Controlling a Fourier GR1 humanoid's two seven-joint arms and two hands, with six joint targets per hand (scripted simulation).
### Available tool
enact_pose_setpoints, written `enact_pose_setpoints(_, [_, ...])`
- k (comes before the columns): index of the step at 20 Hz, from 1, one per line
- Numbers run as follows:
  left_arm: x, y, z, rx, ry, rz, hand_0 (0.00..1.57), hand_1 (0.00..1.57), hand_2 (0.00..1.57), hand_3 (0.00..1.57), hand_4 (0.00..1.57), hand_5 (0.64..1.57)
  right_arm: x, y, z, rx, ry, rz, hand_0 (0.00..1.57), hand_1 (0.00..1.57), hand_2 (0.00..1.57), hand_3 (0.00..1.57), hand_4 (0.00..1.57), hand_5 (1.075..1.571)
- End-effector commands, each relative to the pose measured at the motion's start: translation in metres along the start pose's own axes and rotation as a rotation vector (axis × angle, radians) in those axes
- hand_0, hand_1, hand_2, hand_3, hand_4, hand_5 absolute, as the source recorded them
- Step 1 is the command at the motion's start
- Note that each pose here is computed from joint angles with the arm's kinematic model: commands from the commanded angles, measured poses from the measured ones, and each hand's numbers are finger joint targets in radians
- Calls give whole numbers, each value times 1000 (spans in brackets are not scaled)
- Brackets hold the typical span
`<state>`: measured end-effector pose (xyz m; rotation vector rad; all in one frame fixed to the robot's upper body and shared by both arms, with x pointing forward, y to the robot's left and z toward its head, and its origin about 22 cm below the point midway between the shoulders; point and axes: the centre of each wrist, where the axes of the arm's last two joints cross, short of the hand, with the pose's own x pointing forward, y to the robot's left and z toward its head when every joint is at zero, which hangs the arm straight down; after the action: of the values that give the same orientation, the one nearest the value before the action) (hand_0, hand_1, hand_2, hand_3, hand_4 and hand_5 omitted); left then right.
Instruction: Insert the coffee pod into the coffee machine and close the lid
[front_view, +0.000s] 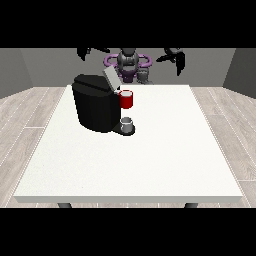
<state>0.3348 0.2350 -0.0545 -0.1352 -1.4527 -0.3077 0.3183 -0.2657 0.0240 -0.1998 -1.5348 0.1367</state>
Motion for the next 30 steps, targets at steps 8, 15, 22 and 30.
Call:
enact_pose_setpoints(8, [27, -15, 10, -19, -67, 3, 0, 0, 0, 0, 346, 1571, 34, -21, -41, -7, 59, -157, 0, 0, 0, 0, 92, 1571])
enact_pose_setpoints(15, [50, 2, 30, 47, -131, -30, 0, 0, 0, 0, 371, 1571, 22, 2, -42, 26, 51, -152, 0, 0, 0, 0, 56, 1571])
enact_pose_setpoints(22, [52, 7, 45, 86, -217, -58, 0, 0, 0, 0, 374, 1571, 42, 28, -57, 88, -34, -144, 0, 0, 0, 0, 0, 1571])
enact_pose_setpoints(30, [74, 30, 50, 151, -243, -91, 0, 0, 0, 0, 331, 1571, 48, 52, -62, 141, -79, -106, 0, 0, 0, 0, 73, 1571])
